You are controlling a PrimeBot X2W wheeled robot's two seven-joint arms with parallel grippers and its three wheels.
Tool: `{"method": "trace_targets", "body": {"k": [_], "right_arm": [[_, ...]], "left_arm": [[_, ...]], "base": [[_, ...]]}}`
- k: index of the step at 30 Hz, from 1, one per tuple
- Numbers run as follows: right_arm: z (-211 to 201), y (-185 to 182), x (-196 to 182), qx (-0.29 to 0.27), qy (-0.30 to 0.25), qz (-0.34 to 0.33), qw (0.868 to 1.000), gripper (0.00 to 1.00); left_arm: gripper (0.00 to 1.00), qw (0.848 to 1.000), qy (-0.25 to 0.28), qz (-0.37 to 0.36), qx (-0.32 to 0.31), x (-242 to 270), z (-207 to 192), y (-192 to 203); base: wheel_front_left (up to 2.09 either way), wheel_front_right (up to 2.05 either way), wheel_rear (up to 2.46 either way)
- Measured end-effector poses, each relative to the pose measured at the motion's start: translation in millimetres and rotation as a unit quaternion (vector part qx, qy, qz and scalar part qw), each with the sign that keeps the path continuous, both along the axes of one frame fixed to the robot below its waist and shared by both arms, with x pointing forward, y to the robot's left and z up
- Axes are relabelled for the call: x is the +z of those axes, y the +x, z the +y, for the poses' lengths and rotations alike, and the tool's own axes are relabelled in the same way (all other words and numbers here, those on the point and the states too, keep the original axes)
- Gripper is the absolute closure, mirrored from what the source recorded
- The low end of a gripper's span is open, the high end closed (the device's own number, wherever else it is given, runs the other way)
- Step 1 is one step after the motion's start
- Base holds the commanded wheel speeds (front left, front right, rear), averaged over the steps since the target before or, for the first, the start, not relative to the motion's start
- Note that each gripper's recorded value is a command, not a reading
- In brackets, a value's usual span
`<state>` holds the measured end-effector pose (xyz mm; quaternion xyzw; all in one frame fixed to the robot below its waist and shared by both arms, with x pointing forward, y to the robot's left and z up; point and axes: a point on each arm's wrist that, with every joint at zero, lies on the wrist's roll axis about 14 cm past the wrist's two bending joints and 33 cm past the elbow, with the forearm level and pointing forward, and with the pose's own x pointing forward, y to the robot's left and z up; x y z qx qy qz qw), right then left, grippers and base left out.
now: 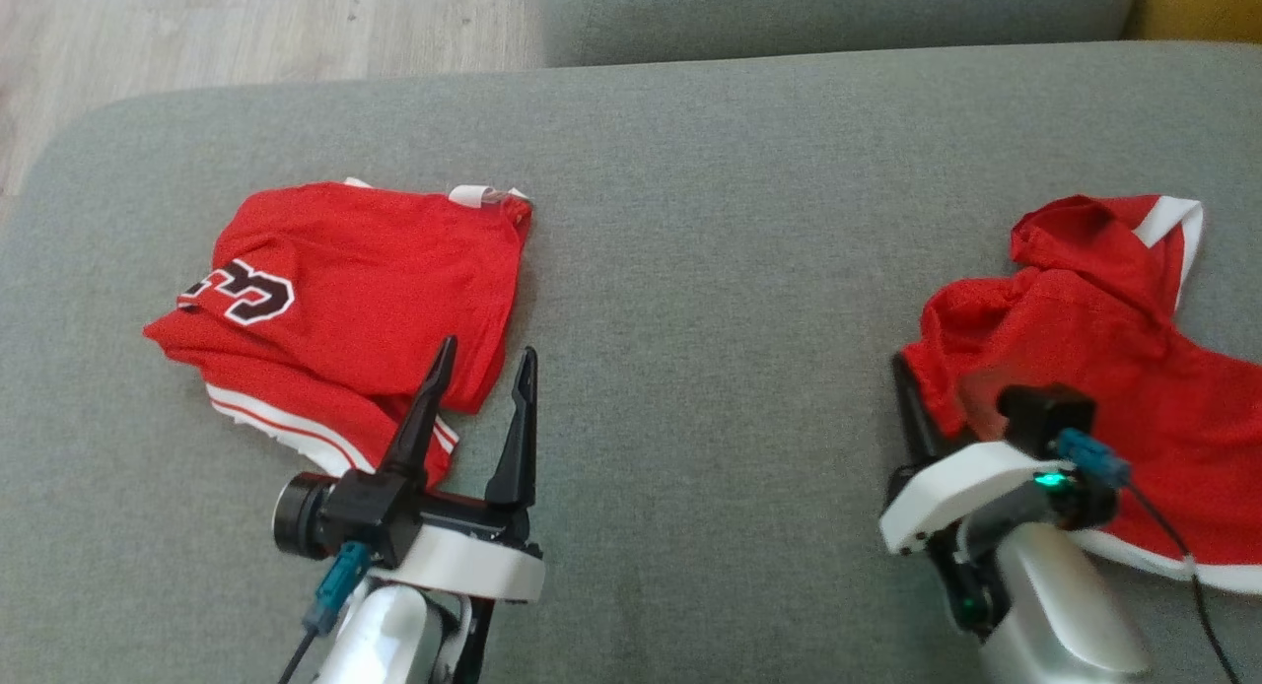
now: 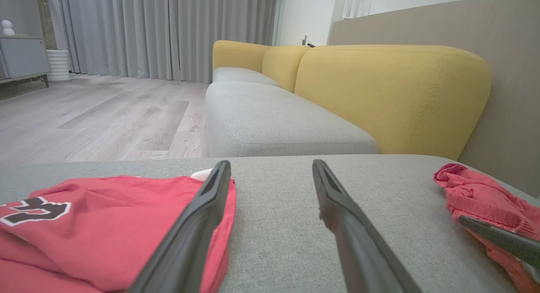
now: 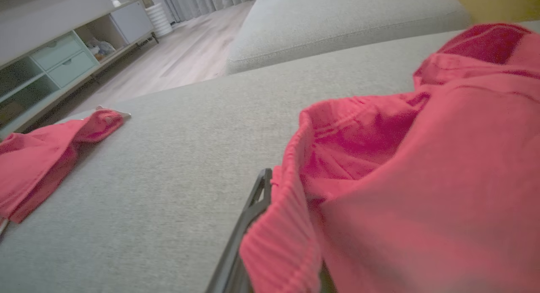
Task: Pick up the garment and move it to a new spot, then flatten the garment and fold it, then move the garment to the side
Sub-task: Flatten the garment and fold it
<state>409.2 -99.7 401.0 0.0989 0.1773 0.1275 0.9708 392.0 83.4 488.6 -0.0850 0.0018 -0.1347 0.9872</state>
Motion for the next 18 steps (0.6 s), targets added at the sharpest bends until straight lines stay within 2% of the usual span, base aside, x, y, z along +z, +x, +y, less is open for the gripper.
{"method": "trace_targets", "body": {"k": [8, 18], "right_arm": [[58, -2, 17, 0.087, 0.027, -0.024, 0.996, 1.0], [126, -11, 36, 0.207, 0.03, -0.047, 0.977, 1.0]], "left_arm": [[0.0, 1.0, 0.0, -0.001, -0.001, 0, 1, -1], [0.0, 1.0, 0.002, 0.002, 0.01, -1, 9, -3]], "base": [[0.0, 0.0, 0.0], [0.0, 0.0, 0.0]]}}
